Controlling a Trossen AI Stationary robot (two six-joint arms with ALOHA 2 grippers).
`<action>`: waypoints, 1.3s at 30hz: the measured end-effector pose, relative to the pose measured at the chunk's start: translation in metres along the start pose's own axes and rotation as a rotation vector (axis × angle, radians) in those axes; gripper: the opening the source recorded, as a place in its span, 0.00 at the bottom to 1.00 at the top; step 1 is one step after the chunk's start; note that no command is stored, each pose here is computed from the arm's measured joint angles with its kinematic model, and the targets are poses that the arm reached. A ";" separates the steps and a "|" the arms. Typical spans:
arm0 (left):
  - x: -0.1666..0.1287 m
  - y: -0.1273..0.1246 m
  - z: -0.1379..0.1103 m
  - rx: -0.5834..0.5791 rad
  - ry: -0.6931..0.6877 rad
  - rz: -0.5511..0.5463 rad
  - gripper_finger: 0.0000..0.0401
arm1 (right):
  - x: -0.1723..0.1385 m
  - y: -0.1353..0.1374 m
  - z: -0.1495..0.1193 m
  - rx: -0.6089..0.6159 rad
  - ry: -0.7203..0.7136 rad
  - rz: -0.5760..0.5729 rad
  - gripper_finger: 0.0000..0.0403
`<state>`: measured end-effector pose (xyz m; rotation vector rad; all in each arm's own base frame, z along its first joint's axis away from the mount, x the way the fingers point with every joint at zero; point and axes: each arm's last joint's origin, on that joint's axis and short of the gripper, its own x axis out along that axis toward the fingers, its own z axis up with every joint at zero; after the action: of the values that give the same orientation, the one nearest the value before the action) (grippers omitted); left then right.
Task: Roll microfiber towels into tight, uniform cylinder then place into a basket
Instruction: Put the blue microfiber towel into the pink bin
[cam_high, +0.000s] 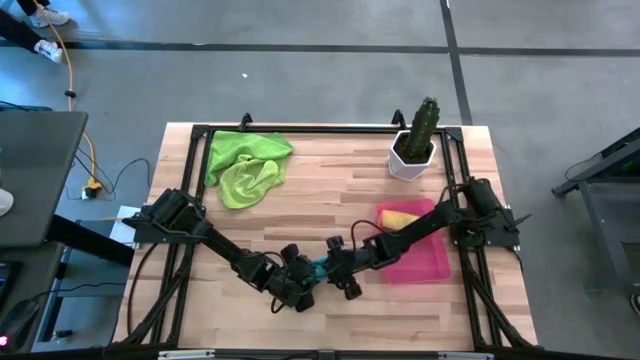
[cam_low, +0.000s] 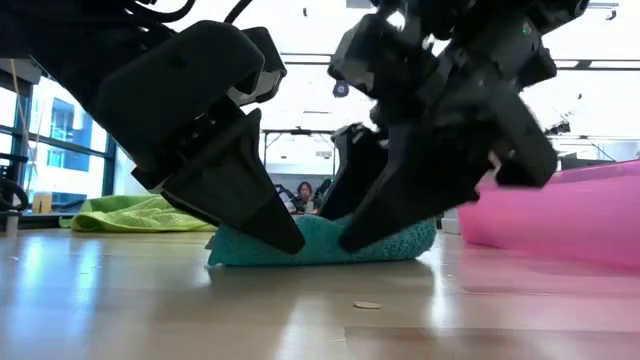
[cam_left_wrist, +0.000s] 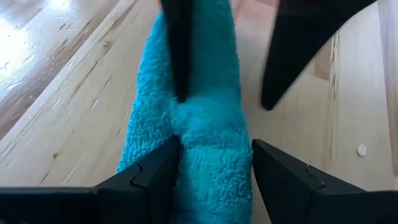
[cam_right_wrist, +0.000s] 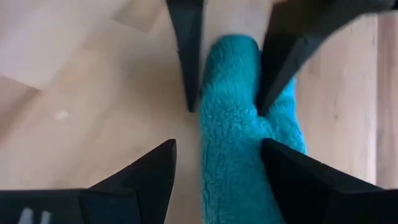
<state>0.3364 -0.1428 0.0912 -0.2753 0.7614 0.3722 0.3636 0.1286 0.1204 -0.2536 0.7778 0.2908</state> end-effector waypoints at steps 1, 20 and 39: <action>0.000 0.000 0.000 -0.005 0.000 0.000 0.47 | 0.002 -0.001 -0.002 0.002 0.008 -0.016 0.57; -0.024 -0.002 0.017 0.095 -0.026 -0.050 0.47 | 0.006 -0.014 -0.012 0.047 0.091 -0.089 0.11; -0.087 -0.006 0.038 0.159 -0.110 -0.061 0.47 | -0.117 -0.018 0.012 0.111 0.220 -0.209 0.01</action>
<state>0.3050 -0.1536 0.1802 -0.1274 0.6691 0.2649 0.2986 0.0964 0.2144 -0.2621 0.9728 0.0214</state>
